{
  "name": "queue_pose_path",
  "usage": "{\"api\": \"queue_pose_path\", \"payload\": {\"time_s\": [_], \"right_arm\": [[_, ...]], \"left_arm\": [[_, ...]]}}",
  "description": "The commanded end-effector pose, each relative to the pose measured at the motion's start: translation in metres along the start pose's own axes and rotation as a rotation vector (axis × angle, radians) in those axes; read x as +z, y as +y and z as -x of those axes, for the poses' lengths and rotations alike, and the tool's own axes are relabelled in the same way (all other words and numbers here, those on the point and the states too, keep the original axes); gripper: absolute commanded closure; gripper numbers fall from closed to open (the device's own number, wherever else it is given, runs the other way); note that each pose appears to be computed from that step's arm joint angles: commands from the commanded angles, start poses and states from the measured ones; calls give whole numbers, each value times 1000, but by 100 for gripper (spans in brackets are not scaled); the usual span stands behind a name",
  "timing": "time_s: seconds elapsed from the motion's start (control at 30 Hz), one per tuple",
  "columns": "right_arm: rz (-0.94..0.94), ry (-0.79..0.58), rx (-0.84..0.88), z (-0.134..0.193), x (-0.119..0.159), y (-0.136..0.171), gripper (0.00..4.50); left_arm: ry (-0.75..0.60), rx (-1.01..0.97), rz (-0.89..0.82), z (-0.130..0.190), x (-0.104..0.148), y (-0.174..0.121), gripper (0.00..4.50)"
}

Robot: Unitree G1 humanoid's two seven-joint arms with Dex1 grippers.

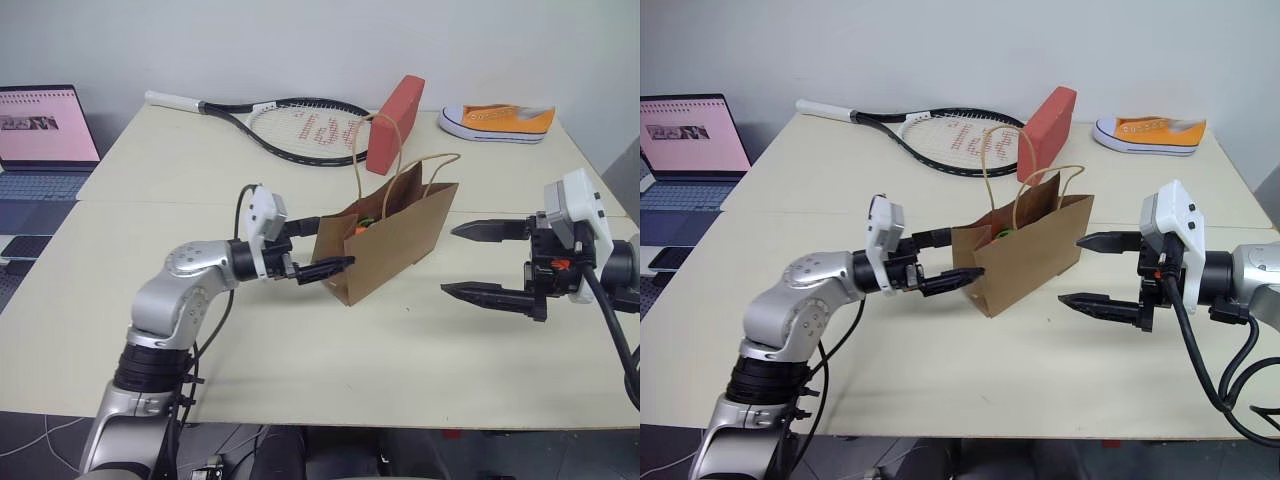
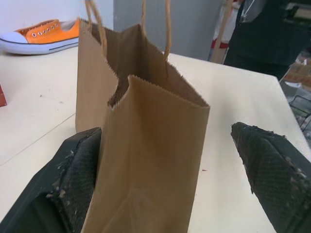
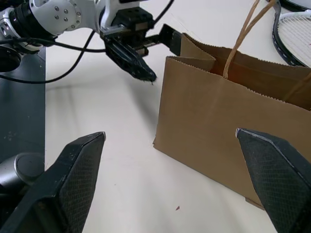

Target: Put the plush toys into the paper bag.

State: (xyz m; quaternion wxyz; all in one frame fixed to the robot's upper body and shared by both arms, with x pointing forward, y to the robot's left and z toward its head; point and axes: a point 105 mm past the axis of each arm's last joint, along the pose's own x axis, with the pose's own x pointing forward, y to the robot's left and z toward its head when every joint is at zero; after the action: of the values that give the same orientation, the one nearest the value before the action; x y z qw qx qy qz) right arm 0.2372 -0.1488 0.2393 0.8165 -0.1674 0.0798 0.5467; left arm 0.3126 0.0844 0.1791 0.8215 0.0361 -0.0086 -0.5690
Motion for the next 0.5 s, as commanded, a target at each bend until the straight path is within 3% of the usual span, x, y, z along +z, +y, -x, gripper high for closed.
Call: {"api": "queue_pose_path", "payload": {"time_s": [0.03,0.4,0.5], "right_arm": [[42,-14,-5,2,7,4,0],[52,-14,1,0,6,5,0],[61,-18,0,-1,7,5,0]], "left_arm": [[-19,50,-47,-8,2,-1,2],[-51,144,-51,-26,-7,8,2],[-81,137,-56,-27,-5,9,60]]}}
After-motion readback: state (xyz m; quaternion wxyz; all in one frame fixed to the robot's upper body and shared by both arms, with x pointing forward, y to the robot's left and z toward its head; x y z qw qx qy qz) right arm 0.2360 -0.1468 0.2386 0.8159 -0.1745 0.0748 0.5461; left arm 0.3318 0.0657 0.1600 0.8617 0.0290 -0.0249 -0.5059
